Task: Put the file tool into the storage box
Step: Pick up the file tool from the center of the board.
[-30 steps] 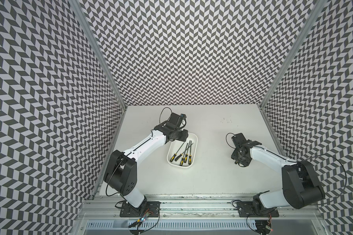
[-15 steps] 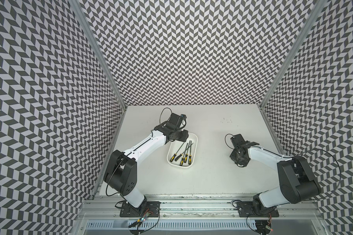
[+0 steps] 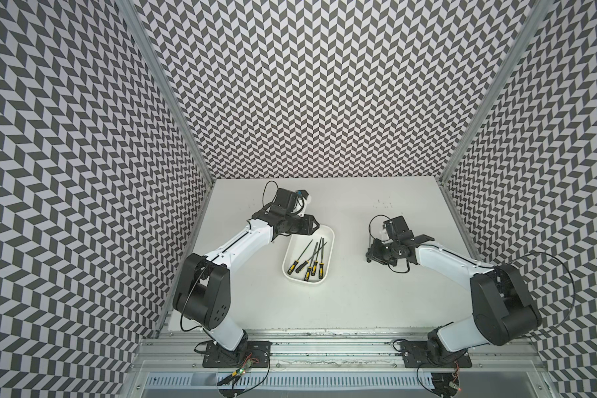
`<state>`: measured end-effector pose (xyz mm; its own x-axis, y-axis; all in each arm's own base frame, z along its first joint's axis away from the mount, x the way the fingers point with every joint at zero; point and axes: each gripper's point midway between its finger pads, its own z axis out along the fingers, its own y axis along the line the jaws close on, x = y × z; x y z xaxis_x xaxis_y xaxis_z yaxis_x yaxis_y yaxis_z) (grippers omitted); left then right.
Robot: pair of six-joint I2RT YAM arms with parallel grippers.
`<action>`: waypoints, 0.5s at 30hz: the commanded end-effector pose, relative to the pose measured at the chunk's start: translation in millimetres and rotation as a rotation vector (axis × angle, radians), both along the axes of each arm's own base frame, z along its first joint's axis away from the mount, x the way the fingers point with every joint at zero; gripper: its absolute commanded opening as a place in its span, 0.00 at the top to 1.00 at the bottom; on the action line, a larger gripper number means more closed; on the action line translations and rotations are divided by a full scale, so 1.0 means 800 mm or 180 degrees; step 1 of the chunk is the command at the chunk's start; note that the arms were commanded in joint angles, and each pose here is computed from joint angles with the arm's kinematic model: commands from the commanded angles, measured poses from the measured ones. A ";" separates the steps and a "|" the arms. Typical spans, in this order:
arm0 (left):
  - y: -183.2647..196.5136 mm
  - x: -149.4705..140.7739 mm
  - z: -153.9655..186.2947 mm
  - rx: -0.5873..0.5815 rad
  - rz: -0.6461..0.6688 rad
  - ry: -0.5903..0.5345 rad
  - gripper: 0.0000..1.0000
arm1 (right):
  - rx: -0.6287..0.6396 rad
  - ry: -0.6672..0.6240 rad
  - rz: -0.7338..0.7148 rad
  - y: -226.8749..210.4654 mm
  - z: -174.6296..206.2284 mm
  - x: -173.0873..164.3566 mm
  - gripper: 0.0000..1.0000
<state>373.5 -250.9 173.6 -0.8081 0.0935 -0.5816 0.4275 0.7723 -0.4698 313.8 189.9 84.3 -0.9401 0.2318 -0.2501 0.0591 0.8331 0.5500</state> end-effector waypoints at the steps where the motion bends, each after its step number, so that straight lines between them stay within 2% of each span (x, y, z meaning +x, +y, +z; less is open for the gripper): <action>1: -0.028 -0.005 0.018 -0.0376 -0.0236 -0.0003 0.59 | 0.0620 -0.0443 0.0766 0.065 0.065 -0.005 1.00; 3: -0.034 -0.008 0.016 -0.0455 -0.0269 0.0034 0.59 | 0.0871 -0.0560 0.0945 0.088 0.092 -0.011 1.00; 6: -0.039 -0.011 0.016 -0.0492 -0.0298 0.0042 0.59 | 0.1030 -0.0647 0.1133 0.112 0.117 -0.015 1.00; 15: -0.046 -0.009 0.016 -0.0496 -0.0295 0.0000 0.59 | 0.1143 -0.0762 0.1468 0.163 0.149 -0.021 1.00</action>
